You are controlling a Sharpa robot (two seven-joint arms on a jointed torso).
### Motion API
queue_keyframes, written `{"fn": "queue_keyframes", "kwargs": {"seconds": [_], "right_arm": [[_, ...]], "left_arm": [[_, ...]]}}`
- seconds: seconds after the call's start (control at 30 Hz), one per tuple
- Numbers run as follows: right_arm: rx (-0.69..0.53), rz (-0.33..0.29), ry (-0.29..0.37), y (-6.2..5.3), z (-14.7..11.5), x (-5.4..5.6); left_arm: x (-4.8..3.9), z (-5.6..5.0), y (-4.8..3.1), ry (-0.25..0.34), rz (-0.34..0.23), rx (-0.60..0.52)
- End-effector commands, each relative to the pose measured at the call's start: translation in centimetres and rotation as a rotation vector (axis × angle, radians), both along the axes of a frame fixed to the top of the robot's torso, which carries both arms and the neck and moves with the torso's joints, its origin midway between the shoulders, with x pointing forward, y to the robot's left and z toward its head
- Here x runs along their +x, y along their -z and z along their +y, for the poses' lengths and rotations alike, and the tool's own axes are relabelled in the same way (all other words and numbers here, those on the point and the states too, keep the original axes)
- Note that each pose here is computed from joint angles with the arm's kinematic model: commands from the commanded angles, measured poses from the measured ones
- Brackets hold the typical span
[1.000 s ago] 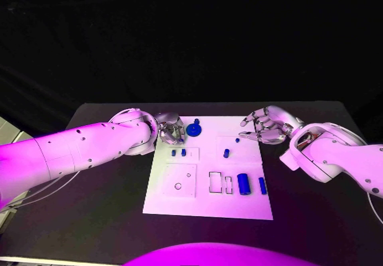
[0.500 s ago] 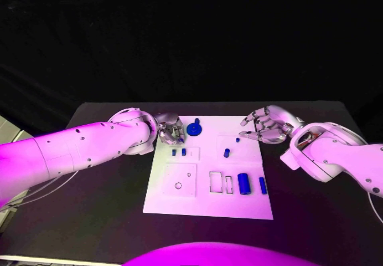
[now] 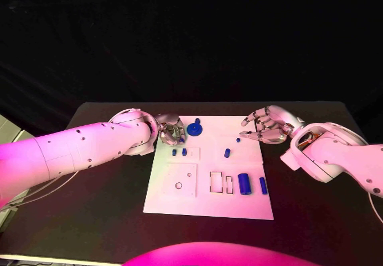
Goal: Assemble the parts on the task board
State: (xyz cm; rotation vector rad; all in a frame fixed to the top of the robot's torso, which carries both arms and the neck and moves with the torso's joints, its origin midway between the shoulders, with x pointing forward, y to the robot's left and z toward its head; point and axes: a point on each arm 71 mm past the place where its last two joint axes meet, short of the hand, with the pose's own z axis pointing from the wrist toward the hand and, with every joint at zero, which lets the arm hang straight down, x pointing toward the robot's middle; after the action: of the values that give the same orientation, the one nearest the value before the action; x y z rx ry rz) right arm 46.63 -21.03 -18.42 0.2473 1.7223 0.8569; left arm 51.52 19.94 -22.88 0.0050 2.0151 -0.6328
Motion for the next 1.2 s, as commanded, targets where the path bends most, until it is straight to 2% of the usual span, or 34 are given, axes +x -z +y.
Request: {"fn": "queue_keyframes", "kwargs": {"seconds": [0.03, 0.63, 1.2], "right_arm": [[-0.004, -0.007, -0.013, 0.0, 0.1, -0.1], [-0.006, -0.005, -0.014, 0.0, 0.3, 0.0], [-0.006, -0.005, -0.011, 0.0, 0.2, 0.1]], "left_arm": [[-0.27, -0.2, 0.31, 0.012, 0.020, 0.005], [-0.42, 0.1, 0.22, 0.005, 0.013, 0.005], [-0.29, 0.9, 0.18, -0.019, 0.006, 0.014]]}}
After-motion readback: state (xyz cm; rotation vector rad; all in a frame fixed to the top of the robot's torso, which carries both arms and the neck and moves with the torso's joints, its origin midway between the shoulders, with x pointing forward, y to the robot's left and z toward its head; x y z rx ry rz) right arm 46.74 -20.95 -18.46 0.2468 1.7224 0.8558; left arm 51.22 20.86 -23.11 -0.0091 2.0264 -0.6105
